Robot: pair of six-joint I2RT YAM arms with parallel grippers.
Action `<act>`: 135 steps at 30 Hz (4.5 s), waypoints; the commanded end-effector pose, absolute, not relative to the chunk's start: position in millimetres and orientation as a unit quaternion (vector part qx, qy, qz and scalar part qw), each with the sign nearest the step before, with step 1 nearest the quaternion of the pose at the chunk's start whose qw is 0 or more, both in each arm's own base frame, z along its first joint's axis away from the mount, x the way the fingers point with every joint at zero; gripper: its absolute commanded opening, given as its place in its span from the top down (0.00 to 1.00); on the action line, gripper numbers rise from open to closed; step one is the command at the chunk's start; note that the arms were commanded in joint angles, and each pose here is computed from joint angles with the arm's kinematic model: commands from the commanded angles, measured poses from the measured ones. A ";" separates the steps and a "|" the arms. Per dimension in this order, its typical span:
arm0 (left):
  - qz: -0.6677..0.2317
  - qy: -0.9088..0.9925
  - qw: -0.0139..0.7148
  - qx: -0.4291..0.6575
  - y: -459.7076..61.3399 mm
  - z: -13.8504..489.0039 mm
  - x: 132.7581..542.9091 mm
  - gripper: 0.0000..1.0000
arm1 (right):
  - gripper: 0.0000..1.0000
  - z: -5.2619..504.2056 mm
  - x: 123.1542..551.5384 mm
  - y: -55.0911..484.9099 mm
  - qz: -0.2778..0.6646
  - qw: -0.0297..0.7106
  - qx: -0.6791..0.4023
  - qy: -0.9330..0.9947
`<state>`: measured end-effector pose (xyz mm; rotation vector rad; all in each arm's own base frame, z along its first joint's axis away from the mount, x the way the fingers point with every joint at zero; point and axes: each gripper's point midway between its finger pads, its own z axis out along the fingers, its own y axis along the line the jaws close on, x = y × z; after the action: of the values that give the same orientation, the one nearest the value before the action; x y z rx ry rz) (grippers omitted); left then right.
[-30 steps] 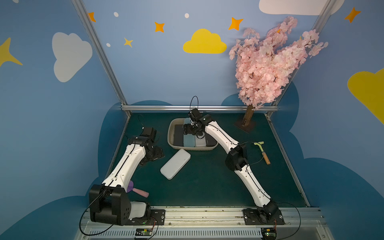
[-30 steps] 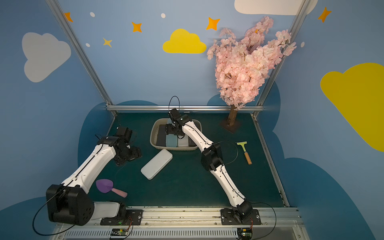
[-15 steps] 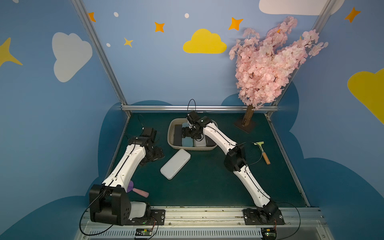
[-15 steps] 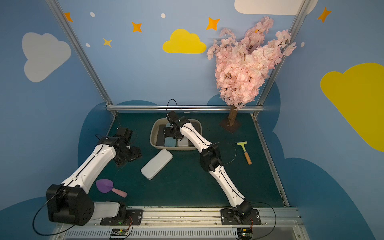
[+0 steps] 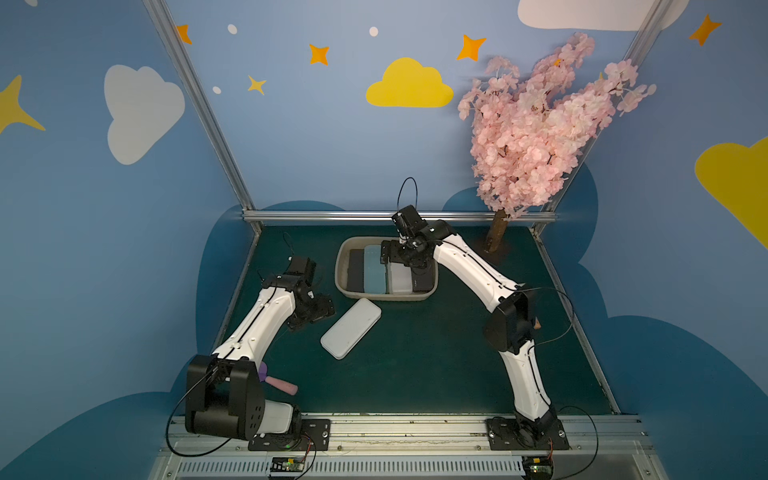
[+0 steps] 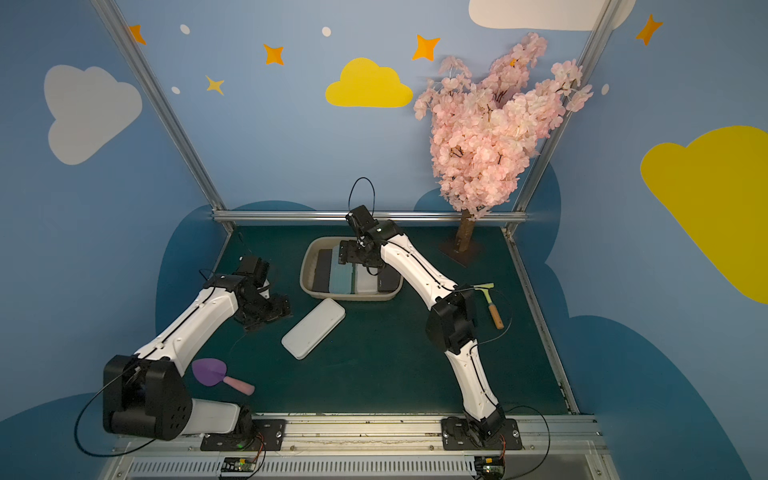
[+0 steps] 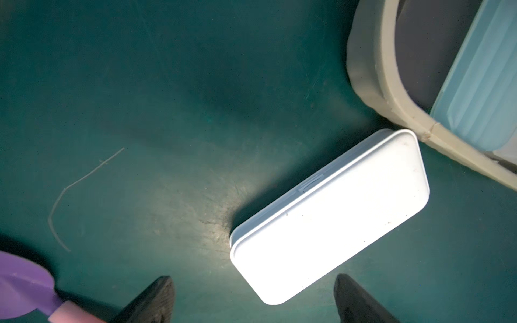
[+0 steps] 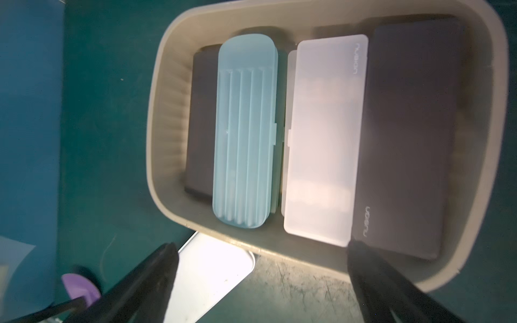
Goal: Put the pencil case into the storage box
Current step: Place the pencil case at the storage box, then pick up the pencil case from the center of the board.
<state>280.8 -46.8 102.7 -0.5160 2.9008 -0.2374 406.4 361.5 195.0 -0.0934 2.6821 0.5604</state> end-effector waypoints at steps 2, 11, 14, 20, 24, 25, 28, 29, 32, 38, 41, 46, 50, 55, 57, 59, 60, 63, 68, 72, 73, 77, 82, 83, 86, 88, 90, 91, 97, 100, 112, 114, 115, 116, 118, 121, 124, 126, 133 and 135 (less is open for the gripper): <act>-0.122 0.978 0.098 -0.142 -62.2 94.7 292.0 0.08 | 0.09 176.8 356.8 375.1 0.273 0.064 0.016 0.960; -0.160 0.978 0.088 -0.102 -80.0 71.9 302.0 0.08 | 0.10 150.3 281.2 407.0 0.345 -0.056 0.016 0.937; -0.168 0.978 0.082 -0.094 -86.0 61.4 301.2 0.08 | 0.09 135.8 266.4 406.5 0.356 -0.076 0.043 0.930; -0.169 0.979 0.072 -0.083 -93.1 43.4 300.9 0.07 | 0.08 124.4 245.5 420.4 0.366 -0.097 0.043 0.925; -0.190 0.978 0.060 -0.064 -110.3 39.9 300.1 0.07 | 0.08 109.5 237.6 429.3 0.369 -0.111 0.049 0.921; -0.191 0.978 0.056 -0.060 -114.2 38.7 298.7 0.08 | 0.08 104.7 235.8 430.6 0.369 -0.115 0.052 0.921; -0.203 0.977 0.045 -0.048 -128.5 38.4 291.3 0.09 | 0.08 90.8 231.6 432.2 0.374 -0.127 0.063 0.917; -0.204 0.977 0.042 -0.044 -133.5 38.7 287.4 0.09 | 0.08 86.9 230.1 431.1 0.373 -0.129 0.066 0.917; -0.210 0.976 0.029 -0.044 -145.5 38.2 271.5 0.11 | 0.08 77.7 224.6 427.2 0.367 -0.132 0.065 0.918; -0.232 0.969 0.019 -0.082 -156.1 34.2 240.2 0.19 | 0.11 59.6 216.4 417.7 0.362 -0.134 0.064 0.920; -0.241 0.964 0.022 -0.106 -155.1 28.7 233.7 0.19 | 0.14 51.0 214.4 413.1 0.363 -0.133 0.065 0.920; -0.241 0.962 0.028 -0.125 -153.1 22.5 233.8 0.15 | 0.16 49.2 222.5 402.0 0.359 -0.110 0.053 0.925; -0.241 0.960 0.043 -0.135 -151.7 23.1 237.5 0.16 | 0.19 54.4 240.6 394.4 0.344 -0.086 0.035 0.934; -0.235 0.961 0.045 -0.139 -148.7 19.8 238.6 0.18 | 0.24 50.0 255.4 396.5 0.340 -0.083 0.028 0.937; -0.240 0.960 0.046 -0.140 -149.6 18.8 238.9 0.19 | 0.27 46.4 256.7 400.0 0.343 -0.089 0.028 0.935; -0.247 0.957 0.049 -0.143 -150.5 18.5 241.4 0.20 | 0.29 42.3 254.5 407.0 0.348 -0.101 0.024 0.932; -0.251 0.956 0.050 -0.143 -151.0 18.3 242.2 0.20 | 0.31 40.9 253.1 411.0 0.352 -0.105 0.021 0.930; -0.273 0.950 0.057 -0.142 -154.0 18.4 247.0 0.20 | 0.35 33.4 249.5 418.2 0.353 -0.121 0.020 0.928; -0.298 0.942 0.043 -0.148 -152.5 9.7 246.1 0.17 | 0.42 24.1 247.5 429.9 0.360 -0.140 0.023 0.922; -0.301 0.942 0.007 -0.148 -151.3 -3.6 239.9 0.13 | 0.46 12.5 242.2 431.1 0.361 -0.162 0.034 0.918; -0.300 0.942 -0.007 -0.150 -151.1 -8.4 237.6 0.12 | 0.47 8.5 240.0 429.4 0.361 -0.169 0.039 0.916; -0.302 0.940 -0.051 -0.148 -154.0 -24.1 230.0 0.11 | 0.45 -7.3 231.5 415.1 0.344 -0.190 0.056 0.918; -0.301 0.940 -0.059 -0.149 -154.1 -25.0 229.2 0.12 | 0.32 12.7 240.8 393.3 0.330 -0.153 0.045 0.930; -0.301 0.940 -0.058 -0.149 -153.9 -24.1 229.5 0.12 | 0.30 19.1 242.9 391.3 0.329 -0.146 0.037 0.932; -0.301 0.940 -0.060 -0.148 -153.0 -22.4 228.9 0.12 | 0.27 41.2 246.9 389.1 0.330 -0.117 0.008 0.937; -0.301 0.940 -0.058 -0.148 -153.3 -20.2 229.3 0.12 | 0.26 51.4 247.3 389.5 0.337 -0.103 -0.008 0.936; -0.301 0.940 -0.056 -0.148 -153.3 -19.0 230.3 0.12 | 0.26 50.6 245.0 390.6 0.342 -0.107 -0.013 0.934; -0.302 0.940 -0.055 -0.149 -153.6 -18.6 231.7 0.12 | 0.26 46.3 243.4 391.5 0.343 -0.115 -0.011 0.932; -0.319 0.934 -0.056 -0.151 -161.0 -19.3 240.4 0.14 | 0.33 27.5 241.1 416.9 0.389 -0.160 -0.014 0.907; -0.324 0.932 -0.055 -0.149 -164.3 -19.6 240.6 0.16 | 0.36 25.5 241.1 432.6 0.427 -0.174 -0.021 0.887; -0.360 0.922 -0.025 -0.141 -171.2 -1.3 235.2 0.27 | 0.49 46.3 238.7 454.4 0.522 -0.197 -0.046 0.829; -0.362 0.922 -0.012 -0.139 -170.7 4.0 238.0 0.27 | 0.49 45.0 234.5 450.2 0.513 -0.203 -0.048 0.833; -0.360 0.922 -0.006 -0.140 -169.5 5.9 239.8 0.27 | 0.49 43.8 231.8 447.3 0.506 -0.207 -0.050 0.836; -0.357 0.924 -0.002 -0.141 -168.0 6.0 240.6 0.27 | 0.49 42.7 230.5 444.7 0.498 -0.210 -0.052 0.840; -0.351 0.925 0.003 -0.144 -165.1 6.5 243.3 0.27 | 0.47 39.9 226.1 437.7 0.474 -0.214 -0.059 0.852; -0.341 0.928 0.007 -0.151 -161.7 4.4 244.7 0.22 | 0.47 36.7 217.6 430.7 0.446 -0.229 -0.072 0.862; -0.338 0.928 0.009 -0.155 -160.7 2.7 246.3 0.20 | 0.51 40.0 212.7 429.9 0.444 -0.236 -0.082 0.861; -0.339 0.928 0.008 -0.154 -161.3 2.0 246.1 0.20 | 0.51 40.7 206.6 428.1 0.431 -0.246 -0.093 0.863; -0.337 0.928 0.002 -0.155 -160.9 -2.6 242.5 0.25 | 0.34 19.9 202.3 405.6 0.361 -0.244 -0.076 0.897; -0.338 0.928 0.002 -0.154 -161.0 -2.9 242.8 0.28 | 0.34 19.3 203.2 409.0 0.364 -0.240 -0.078 0.897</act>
<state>255.8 -146.7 30.2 -0.5862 2.8576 -1.0585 219.7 423.9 41.8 -0.3339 3.2175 1.5406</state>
